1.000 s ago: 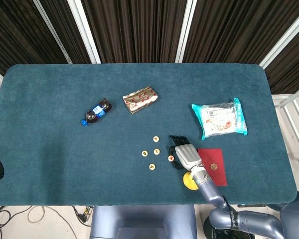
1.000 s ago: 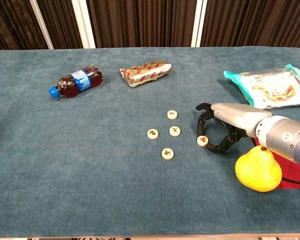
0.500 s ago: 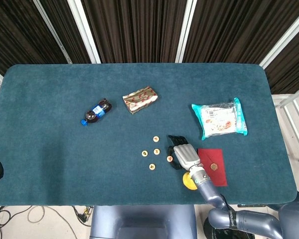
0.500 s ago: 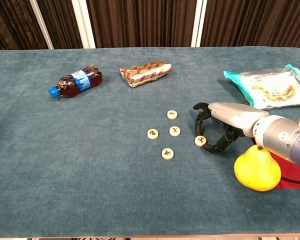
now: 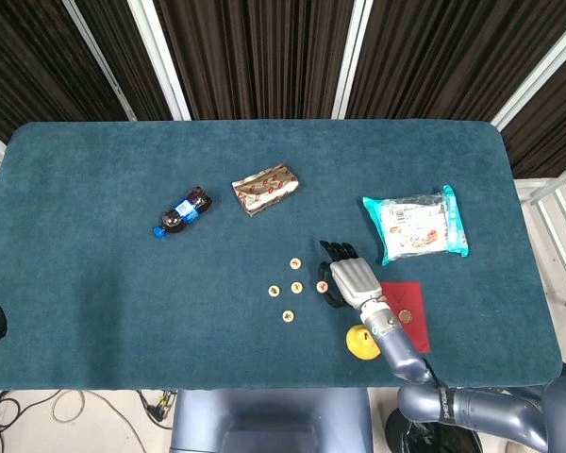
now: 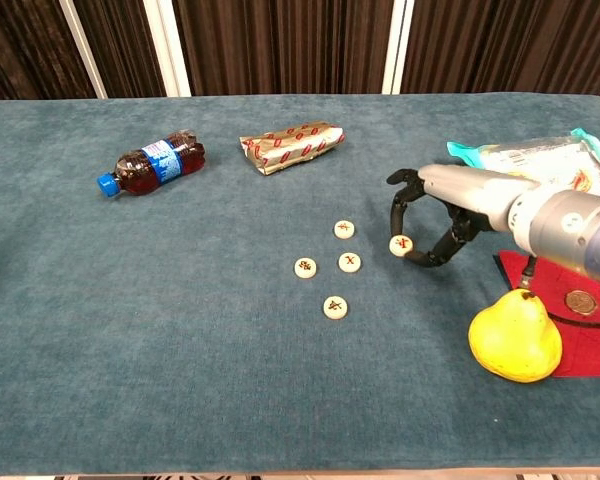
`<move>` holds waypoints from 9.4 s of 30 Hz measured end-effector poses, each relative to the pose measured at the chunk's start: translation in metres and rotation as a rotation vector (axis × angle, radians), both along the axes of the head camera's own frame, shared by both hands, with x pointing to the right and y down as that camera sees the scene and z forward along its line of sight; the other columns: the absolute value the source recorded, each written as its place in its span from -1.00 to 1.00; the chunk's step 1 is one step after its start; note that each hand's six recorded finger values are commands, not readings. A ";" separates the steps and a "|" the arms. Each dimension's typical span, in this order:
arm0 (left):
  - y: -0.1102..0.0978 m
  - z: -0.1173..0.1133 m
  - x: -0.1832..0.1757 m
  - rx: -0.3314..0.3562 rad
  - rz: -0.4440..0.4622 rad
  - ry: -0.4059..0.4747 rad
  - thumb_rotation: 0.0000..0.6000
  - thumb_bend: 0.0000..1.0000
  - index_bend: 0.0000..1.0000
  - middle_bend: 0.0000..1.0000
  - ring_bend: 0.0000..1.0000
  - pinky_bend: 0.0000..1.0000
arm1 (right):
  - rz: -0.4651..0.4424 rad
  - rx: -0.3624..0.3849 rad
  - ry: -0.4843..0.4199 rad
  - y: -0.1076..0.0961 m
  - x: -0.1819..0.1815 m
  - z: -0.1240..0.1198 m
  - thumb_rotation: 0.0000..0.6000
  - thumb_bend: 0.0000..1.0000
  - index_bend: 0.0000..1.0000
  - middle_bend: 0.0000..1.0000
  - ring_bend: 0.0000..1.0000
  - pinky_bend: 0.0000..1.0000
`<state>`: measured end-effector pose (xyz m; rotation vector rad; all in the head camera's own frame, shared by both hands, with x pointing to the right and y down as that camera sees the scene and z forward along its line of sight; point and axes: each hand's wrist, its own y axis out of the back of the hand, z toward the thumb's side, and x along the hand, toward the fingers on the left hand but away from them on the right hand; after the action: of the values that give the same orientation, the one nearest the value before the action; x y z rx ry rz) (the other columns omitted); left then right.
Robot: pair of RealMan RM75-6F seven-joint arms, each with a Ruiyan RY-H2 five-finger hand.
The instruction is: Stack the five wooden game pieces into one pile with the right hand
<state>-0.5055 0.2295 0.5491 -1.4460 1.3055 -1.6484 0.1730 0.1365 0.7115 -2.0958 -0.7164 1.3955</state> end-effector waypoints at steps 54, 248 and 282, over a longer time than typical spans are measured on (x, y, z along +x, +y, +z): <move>-0.003 -0.003 0.000 0.021 0.012 -0.002 1.00 0.18 -0.80 -1.00 -1.00 -1.00 | -0.023 -0.017 0.051 -0.047 -0.066 0.039 1.00 -0.12 0.01 -1.00 -1.00 -1.00; -0.003 -0.005 -0.006 0.025 -0.019 -0.015 1.00 0.18 -0.80 -1.00 -1.00 -1.00 | -0.048 0.000 0.058 -0.035 -0.057 0.035 1.00 -0.12 -0.24 -1.00 -1.00 -1.00; -0.003 -0.005 -0.006 0.025 -0.029 -0.012 1.00 0.18 -0.80 -1.00 -1.00 -1.00 | -0.196 0.179 -0.077 0.027 -0.033 -0.018 1.00 -0.15 -0.39 -1.00 -1.00 -1.00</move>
<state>-0.5111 0.2267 0.5442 -1.4066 1.3415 -1.6517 0.1403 0.1633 0.6932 -2.0274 -0.6230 1.1090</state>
